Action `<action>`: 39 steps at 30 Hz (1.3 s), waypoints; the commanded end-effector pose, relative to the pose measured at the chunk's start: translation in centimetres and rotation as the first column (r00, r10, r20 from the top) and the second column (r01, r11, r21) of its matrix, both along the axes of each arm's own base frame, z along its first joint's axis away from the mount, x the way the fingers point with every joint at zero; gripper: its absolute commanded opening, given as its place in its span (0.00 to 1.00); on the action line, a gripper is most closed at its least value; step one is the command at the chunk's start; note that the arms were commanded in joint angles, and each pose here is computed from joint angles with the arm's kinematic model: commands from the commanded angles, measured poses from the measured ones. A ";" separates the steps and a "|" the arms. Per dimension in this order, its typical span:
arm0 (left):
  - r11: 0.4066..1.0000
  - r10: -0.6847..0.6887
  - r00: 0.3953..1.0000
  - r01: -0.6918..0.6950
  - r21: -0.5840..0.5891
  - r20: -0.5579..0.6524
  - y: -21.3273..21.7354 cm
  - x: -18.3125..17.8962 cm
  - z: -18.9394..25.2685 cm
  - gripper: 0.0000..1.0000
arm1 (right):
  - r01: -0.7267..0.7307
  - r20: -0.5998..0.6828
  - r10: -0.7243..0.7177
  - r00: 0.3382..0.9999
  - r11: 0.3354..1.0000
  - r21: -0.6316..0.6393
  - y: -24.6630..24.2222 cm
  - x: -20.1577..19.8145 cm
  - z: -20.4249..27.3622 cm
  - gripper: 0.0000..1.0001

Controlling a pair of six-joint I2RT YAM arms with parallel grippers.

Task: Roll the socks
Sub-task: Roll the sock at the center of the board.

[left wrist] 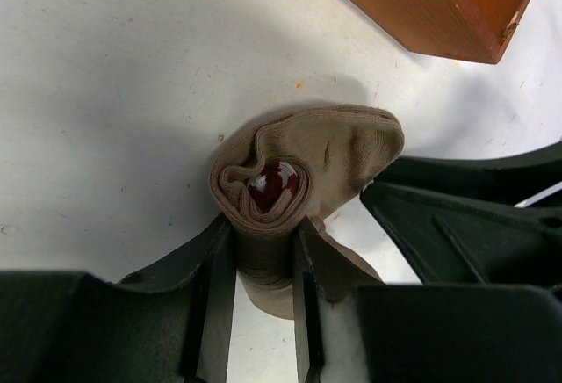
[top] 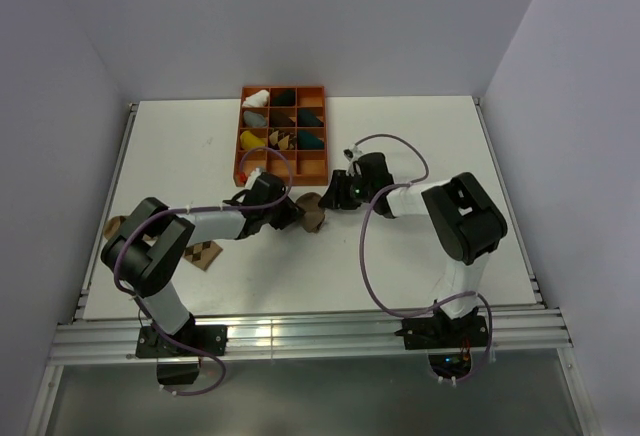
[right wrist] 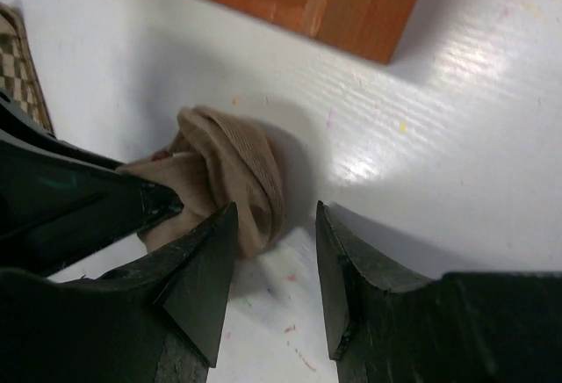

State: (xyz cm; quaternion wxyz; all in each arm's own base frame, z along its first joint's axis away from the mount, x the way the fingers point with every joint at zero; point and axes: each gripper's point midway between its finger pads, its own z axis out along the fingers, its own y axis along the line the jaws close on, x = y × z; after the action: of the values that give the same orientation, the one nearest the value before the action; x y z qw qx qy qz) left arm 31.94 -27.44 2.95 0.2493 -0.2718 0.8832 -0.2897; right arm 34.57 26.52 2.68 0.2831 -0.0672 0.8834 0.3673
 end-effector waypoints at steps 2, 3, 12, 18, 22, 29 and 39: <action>0.988 -0.030 0.989 0.052 0.148 -0.146 2.5 -3.2 -4.3 0.11 | 0.019 0.027 -0.020 0.999 0.999 0.037 0.8 1.9 -0.2 0.48; 0.988 -0.033 0.989 0.055 0.147 -0.147 2.5 -3.2 -4.3 0.11 | 0.014 0.029 -0.016 0.999 0.999 0.047 1.1 2.0 -0.2 0.48; 0.980 -0.040 0.988 0.067 0.185 -0.146 3.0 -3.1 -3.7 0.10 | 0.020 -0.029 -0.018 0.999 0.998 0.063 0.7 0.5 -1.4 0.00; 0.953 -0.030 0.987 0.076 0.292 -0.159 4.6 -2.6 -2.5 0.06 | 0.071 -0.070 -0.070 0.995 0.997 0.011 -1.6 -0.6 -1.1 0.00; 0.934 -0.049 0.987 0.099 0.344 -0.153 5.0 -2.1 -1.6 0.06 | 0.077 -0.075 -0.077 0.994 0.997 -0.014 -2.0 -0.7 -0.6 0.00; 0.925 -0.114 0.971 0.182 0.334 -0.212 3.8 -2.2 -3.6 0.05 | 0.048 -0.051 -0.047 0.998 0.999 0.008 -1.4 -0.7 0.0 0.04; 0.910 -0.152 0.961 0.227 0.348 -0.229 3.3 -2.4 -3.8 0.06 | 0.058 0.319 -0.010 0.948 0.988 -0.141 -1.3 -2.0 7.8 0.53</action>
State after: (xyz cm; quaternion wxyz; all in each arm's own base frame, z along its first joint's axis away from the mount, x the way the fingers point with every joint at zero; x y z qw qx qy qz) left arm 32.10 -27.03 2.99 0.2186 -0.1818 0.9382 -0.1973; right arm 32.68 25.10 7.69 0.3498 -0.0853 0.8729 0.3293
